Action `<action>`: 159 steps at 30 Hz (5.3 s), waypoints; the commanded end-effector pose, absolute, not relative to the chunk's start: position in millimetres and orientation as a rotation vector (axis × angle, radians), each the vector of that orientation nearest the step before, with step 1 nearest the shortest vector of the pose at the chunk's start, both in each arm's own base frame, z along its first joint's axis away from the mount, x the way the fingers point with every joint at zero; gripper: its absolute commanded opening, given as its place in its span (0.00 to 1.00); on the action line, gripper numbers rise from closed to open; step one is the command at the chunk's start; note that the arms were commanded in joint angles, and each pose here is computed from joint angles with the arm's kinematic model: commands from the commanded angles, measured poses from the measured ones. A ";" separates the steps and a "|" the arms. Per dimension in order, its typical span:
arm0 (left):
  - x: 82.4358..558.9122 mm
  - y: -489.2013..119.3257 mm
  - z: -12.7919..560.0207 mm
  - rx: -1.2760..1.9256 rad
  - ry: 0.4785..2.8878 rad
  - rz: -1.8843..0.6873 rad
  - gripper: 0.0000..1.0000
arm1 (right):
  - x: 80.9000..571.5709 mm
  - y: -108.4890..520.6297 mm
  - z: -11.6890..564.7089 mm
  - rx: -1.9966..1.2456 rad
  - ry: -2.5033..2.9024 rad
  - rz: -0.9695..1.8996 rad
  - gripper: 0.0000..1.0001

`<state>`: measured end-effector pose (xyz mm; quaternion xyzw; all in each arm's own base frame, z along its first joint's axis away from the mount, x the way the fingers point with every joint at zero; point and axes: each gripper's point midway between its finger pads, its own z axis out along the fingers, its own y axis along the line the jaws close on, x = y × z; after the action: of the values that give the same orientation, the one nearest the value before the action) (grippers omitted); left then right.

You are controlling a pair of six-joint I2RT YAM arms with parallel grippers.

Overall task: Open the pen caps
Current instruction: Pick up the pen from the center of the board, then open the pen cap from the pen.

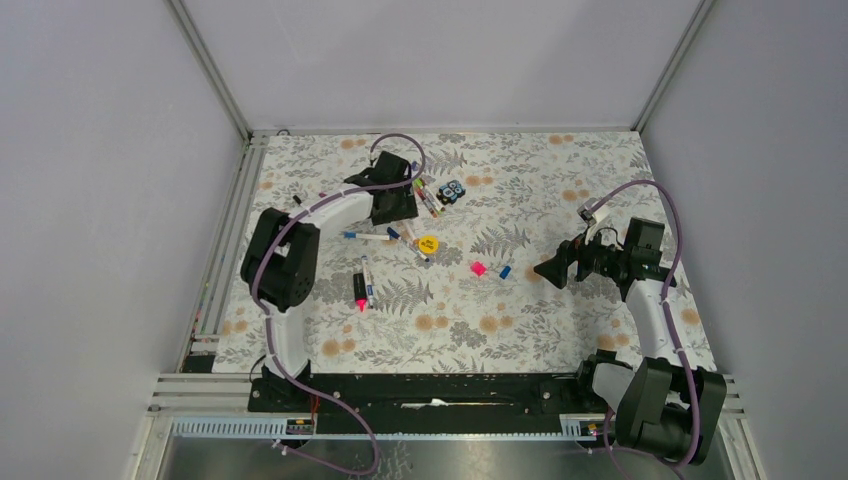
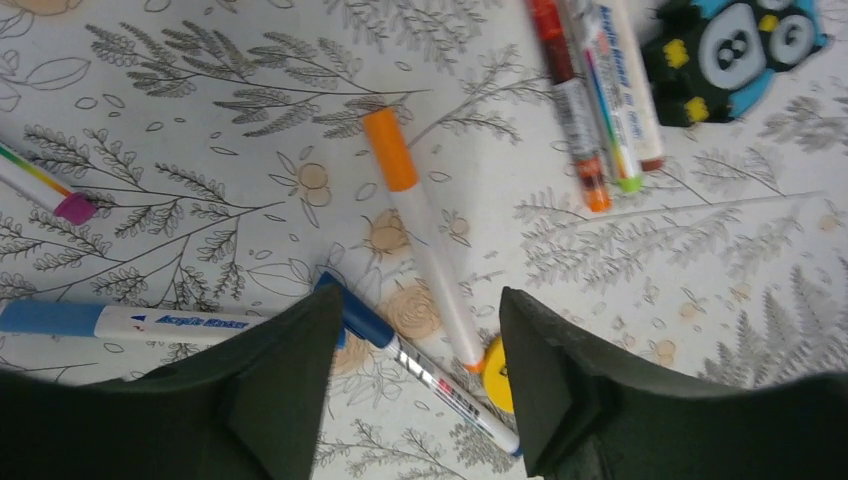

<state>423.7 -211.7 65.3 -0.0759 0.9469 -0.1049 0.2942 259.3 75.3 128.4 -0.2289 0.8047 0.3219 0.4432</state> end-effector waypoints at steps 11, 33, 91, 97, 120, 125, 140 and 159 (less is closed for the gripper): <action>447.5 -203.2 38.4 -0.354 2.571 -0.118 0.46 | 264.1 70.5 131.0 -0.601 1.969 0.744 1.00; 435.8 -203.0 14.3 -0.290 2.662 0.067 0.27 | 263.0 71.0 133.7 -0.616 1.961 0.740 1.00; 240.2 -392.4 308.0 0.052 1.512 -1.642 0.00 | 219.5 187.1 243.3 -0.436 1.884 1.707 0.97; 239.2 -404.9 306.6 0.036 1.511 -1.630 0.00 | 216.1 195.1 236.9 -0.424 1.911 1.735 0.85; 244.4 -403.8 297.8 0.004 1.600 -1.524 0.47 | 197.4 199.2 228.5 -0.633 1.843 1.700 0.00; 251.3 -376.1 306.2 0.085 1.598 -1.443 0.94 | 186.9 191.6 216.5 -0.738 1.781 1.653 0.00; 239.7 -386.0 308.1 0.311 1.583 -1.679 0.97 | 182.0 185.8 203.0 -0.738 1.781 1.724 0.00; 235.6 -432.2 290.4 0.340 1.626 -1.834 0.50 | 185.9 186.1 196.6 -0.705 1.813 1.752 0.00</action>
<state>237.0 -427.0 254.4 0.1120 0.6668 -0.6685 0.3097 188.0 187.1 191.7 -0.2425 0.6825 0.6399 0.2566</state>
